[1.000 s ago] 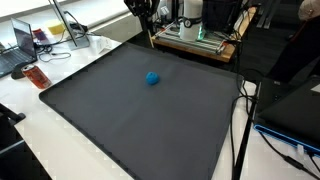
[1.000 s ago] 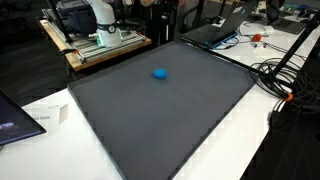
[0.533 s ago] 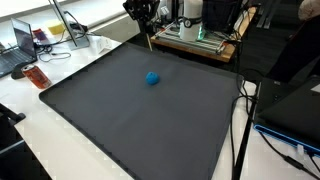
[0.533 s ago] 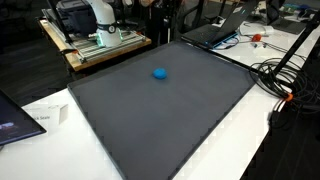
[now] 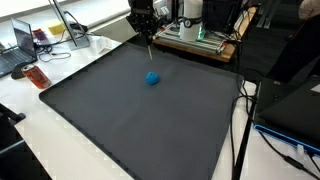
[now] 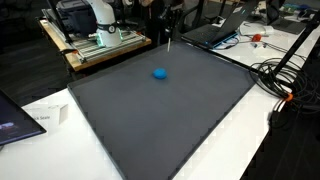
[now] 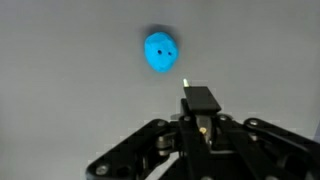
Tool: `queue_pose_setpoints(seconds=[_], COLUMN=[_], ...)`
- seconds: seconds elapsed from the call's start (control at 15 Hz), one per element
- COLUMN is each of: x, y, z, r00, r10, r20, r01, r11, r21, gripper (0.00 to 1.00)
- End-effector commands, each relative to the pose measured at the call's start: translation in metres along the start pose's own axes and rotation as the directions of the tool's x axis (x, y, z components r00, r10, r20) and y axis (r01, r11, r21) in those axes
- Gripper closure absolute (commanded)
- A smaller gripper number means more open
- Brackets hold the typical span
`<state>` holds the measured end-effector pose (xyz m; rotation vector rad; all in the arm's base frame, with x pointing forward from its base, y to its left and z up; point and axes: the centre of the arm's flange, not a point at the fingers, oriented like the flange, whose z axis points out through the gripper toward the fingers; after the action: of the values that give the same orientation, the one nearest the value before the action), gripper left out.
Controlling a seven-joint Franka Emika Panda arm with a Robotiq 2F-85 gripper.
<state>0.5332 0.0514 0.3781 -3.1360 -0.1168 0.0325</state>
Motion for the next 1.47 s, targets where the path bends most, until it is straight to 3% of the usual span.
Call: queue_pose_setpoints(seconds=[0.0, 0.13, 0.2, 0.53, 0.6, 1.4], x=[-0.001, -0.003, 0.002, 0.001, 0.001, 0.01], y=[-0.011, -0.011, -0.007, -0.008, -0.008, -0.006], z=[0.02, 0.034, 0.021, 0.033, 0.033, 0.083], r00=[1.0, 0.999, 1.0, 1.0, 1.0, 0.999], r10=[0.021, 0.036, 0.016, 0.025, 0.025, 0.05], r20=[-0.001, -0.009, 0.005, 0.007, 0.007, 0.006], r01=[-0.021, -0.036, -0.016, -0.024, -0.024, -0.049], r11=[0.998, 0.994, 0.998, 0.997, 0.997, 0.995], r21=[-0.052, -0.101, -0.054, -0.077, -0.077, -0.09], gripper=[0.97, 0.97, 0.88, 0.88, 0.97, 0.97])
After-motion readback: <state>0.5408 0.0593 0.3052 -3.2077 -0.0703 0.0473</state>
